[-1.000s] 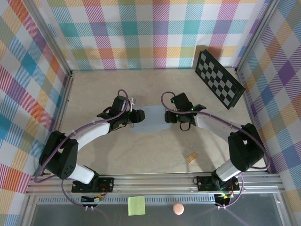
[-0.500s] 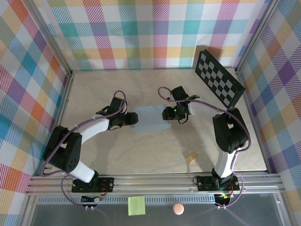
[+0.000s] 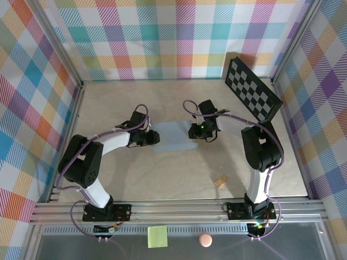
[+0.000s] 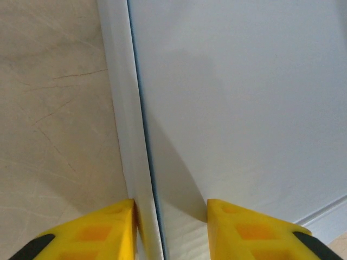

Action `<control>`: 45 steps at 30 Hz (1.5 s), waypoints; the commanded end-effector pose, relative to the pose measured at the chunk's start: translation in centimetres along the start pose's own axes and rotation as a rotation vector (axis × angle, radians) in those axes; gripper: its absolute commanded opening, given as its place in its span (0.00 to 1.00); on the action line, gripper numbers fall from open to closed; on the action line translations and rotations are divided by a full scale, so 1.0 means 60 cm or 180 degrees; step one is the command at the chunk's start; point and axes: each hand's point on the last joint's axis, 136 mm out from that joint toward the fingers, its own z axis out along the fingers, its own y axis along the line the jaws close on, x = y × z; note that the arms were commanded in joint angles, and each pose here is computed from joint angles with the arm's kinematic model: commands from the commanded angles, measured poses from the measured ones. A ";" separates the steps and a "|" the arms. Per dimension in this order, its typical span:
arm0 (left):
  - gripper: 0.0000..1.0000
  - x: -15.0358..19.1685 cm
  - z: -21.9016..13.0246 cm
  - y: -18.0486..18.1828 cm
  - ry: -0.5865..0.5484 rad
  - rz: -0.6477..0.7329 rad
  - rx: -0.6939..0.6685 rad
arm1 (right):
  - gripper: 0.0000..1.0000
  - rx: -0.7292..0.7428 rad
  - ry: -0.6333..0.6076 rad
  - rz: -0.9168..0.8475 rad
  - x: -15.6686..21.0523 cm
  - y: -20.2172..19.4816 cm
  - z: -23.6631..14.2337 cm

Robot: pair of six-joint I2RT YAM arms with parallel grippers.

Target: Fold the paper box

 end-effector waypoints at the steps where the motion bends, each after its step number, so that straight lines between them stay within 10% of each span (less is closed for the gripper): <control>1: 0.32 0.009 0.009 -0.020 0.0128 0.0019 0.0210 | 0.22 -0.0089 0.0277 0.0109 0.047 0.000 0.034; 28: 0.22 0.148 -0.100 -0.088 0.0104 0.0016 0.0712 | 0.19 0.0040 0.0229 -0.0168 0.180 0.105 -0.025; 45: 0.44 0.172 -0.127 -0.015 -0.0002 0.0260 -0.0079 | 0.40 0.0365 0.0084 -0.0273 0.191 0.080 -0.048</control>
